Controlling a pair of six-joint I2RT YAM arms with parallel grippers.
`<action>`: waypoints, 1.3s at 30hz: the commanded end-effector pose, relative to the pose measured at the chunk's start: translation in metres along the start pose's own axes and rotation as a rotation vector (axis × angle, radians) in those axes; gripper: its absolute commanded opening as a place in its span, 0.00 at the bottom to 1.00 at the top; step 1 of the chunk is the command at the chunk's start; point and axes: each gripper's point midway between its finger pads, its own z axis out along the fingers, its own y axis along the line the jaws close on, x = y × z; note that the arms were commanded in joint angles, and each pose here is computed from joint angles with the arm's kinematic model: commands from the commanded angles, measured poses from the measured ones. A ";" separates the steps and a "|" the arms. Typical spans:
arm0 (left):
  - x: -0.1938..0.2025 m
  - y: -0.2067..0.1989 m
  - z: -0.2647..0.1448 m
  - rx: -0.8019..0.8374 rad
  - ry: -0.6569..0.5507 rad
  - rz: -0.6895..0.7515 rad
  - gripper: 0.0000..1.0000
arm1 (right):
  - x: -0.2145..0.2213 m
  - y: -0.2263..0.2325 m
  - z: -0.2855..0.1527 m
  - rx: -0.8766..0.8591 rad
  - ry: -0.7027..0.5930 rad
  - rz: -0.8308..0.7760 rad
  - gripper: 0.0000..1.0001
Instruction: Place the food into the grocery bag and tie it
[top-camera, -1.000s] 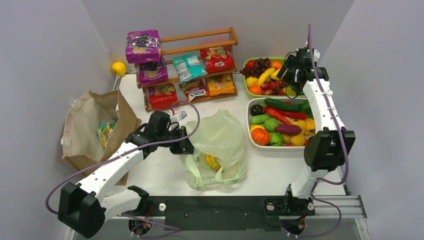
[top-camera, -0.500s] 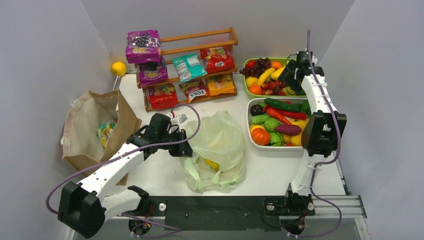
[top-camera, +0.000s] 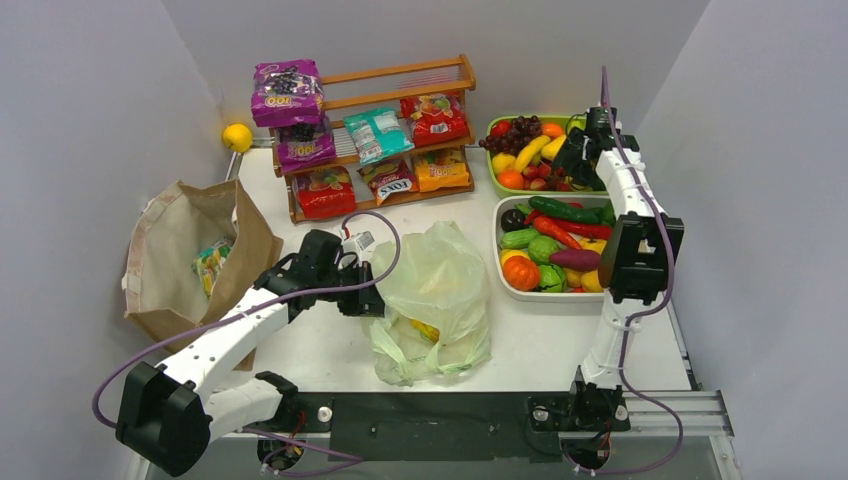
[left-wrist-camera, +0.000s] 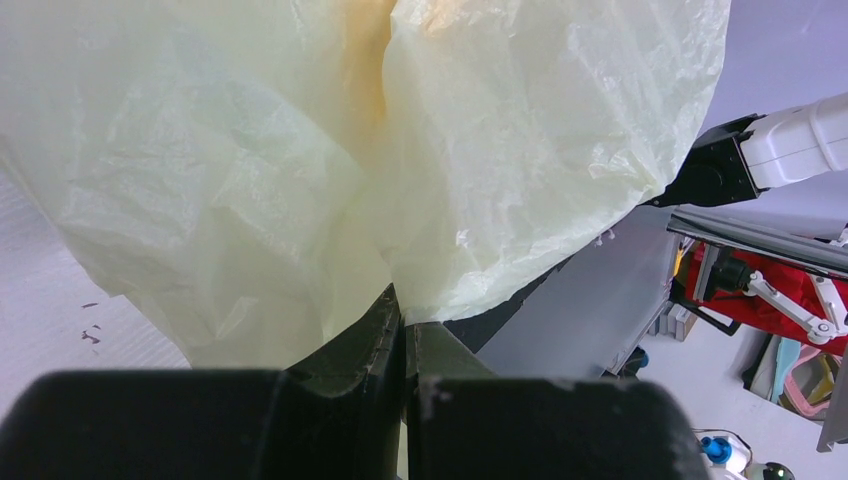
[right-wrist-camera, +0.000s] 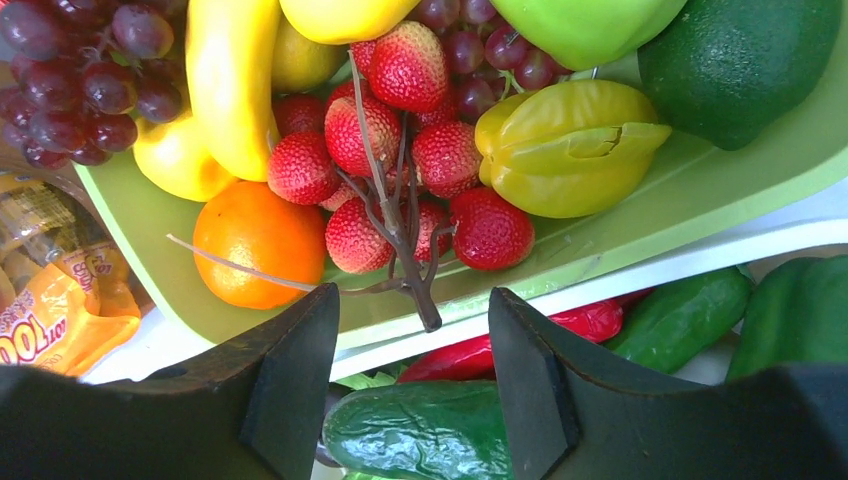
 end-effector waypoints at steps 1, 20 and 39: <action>-0.010 -0.011 -0.001 0.037 -0.035 0.030 0.00 | -0.016 0.010 0.004 -0.041 -0.037 -0.021 0.51; -0.016 -0.014 -0.002 0.026 -0.043 0.011 0.00 | -0.010 0.019 0.026 -0.088 0.007 -0.021 0.00; -0.018 -0.009 0.003 0.005 -0.047 -0.023 0.00 | -0.072 0.077 -0.084 -0.305 -0.184 0.002 0.00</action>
